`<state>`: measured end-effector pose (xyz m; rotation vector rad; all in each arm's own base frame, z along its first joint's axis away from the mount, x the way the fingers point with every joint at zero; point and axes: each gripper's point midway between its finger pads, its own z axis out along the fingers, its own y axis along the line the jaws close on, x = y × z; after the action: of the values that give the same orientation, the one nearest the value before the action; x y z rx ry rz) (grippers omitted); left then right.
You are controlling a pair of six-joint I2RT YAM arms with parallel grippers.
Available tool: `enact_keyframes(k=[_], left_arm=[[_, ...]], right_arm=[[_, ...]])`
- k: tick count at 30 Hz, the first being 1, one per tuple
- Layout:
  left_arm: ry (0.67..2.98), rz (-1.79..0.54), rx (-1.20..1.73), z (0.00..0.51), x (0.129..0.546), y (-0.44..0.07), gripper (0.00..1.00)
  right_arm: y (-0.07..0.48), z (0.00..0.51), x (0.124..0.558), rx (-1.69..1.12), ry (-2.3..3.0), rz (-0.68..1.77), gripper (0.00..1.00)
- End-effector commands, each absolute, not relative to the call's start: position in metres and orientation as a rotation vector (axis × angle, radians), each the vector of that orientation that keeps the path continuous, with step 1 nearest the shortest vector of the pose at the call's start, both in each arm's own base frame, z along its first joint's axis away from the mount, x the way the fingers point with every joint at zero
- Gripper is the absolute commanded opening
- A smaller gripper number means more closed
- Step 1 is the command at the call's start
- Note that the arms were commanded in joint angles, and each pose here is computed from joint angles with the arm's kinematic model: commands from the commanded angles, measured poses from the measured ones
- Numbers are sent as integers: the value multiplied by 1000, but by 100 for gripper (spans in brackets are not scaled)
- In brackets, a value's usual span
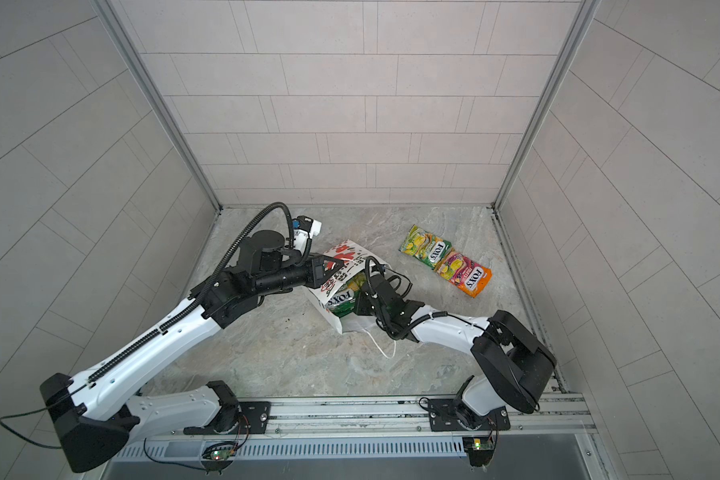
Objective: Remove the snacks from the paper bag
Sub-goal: 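Close the right gripper on the green SPRING TEA packet inside the bag, then pull the green packet out of the bag with the right gripper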
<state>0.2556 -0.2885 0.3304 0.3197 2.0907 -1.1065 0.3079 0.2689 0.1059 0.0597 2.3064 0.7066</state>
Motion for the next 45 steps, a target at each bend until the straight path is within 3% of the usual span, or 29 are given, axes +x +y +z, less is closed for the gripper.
enact_keyframes(k=[1, 16, 33, 45], left_arm=[[2055, -1078, 293, 340, 260, -285, 0], [2052, -914, 88, 333, 282, -257, 0], [2039, -871, 43, 332, 288, -250, 0], [2032, -890, 17, 334, 289, -251, 0]], right_arm=[[272, 126, 307, 53, 2240, 773, 0], [282, 163, 274, -140, 2200, 962, 0], [236, 229, 277, -56, 2060, 1214, 0], [206, 204, 257, -102, 2196, 1181, 0]])
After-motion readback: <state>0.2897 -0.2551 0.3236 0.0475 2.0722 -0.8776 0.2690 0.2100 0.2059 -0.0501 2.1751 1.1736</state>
